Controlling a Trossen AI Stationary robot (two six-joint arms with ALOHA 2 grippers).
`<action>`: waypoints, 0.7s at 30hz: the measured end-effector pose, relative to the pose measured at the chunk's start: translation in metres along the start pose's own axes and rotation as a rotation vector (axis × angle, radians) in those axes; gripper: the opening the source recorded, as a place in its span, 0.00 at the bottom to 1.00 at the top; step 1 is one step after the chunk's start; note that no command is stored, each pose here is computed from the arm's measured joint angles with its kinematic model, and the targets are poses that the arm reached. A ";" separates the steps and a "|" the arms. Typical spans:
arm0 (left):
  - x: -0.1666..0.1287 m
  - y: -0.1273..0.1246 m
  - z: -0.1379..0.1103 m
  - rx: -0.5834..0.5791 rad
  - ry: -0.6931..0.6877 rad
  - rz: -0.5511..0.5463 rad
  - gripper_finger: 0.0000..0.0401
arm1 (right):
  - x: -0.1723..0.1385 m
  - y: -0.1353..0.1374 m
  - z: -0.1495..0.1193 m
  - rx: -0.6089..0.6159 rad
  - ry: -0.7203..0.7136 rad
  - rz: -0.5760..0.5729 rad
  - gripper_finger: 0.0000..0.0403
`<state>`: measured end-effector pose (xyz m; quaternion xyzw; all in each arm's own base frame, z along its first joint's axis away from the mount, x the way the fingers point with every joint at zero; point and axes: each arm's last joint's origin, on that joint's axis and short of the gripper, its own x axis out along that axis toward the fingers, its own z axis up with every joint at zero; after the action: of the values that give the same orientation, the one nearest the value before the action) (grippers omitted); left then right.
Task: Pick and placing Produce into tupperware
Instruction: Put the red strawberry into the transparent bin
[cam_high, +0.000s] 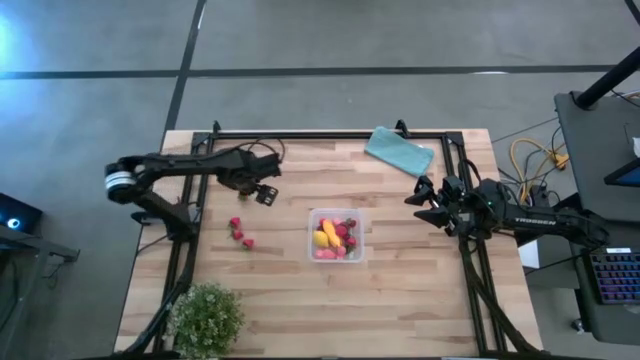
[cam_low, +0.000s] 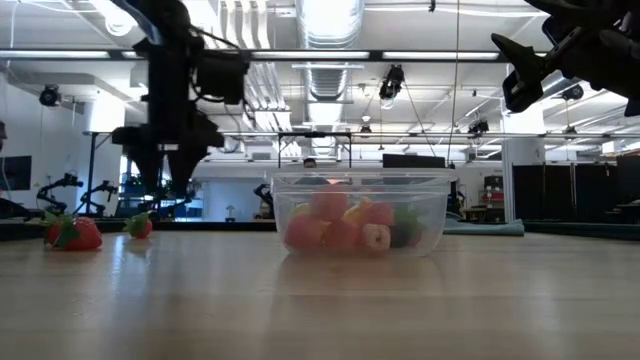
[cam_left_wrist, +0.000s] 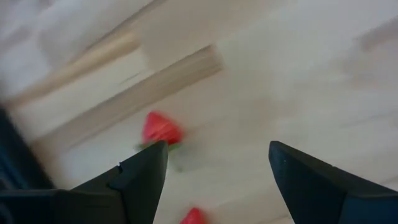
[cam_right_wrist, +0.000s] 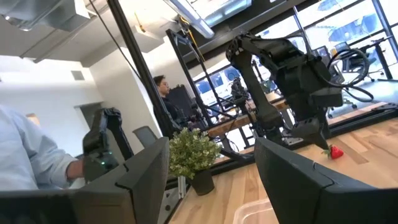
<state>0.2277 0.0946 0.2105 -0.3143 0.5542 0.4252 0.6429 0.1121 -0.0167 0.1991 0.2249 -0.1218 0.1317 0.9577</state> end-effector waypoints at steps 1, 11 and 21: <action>0.002 0.006 -0.004 -0.028 0.003 0.006 0.66 | 0.000 0.000 0.000 0.000 0.000 0.000 0.57; 0.017 0.035 -0.023 -0.296 -0.036 0.049 0.66 | 0.000 0.000 0.000 0.000 0.000 0.000 0.57; 0.026 0.032 -0.017 -0.376 -0.113 0.102 0.66 | 0.000 0.000 0.000 0.000 0.000 0.000 0.57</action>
<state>0.1926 0.0991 0.1839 -0.3760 0.4431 0.5701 0.5808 0.1121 -0.0166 0.1991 0.2248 -0.1219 0.1319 0.9577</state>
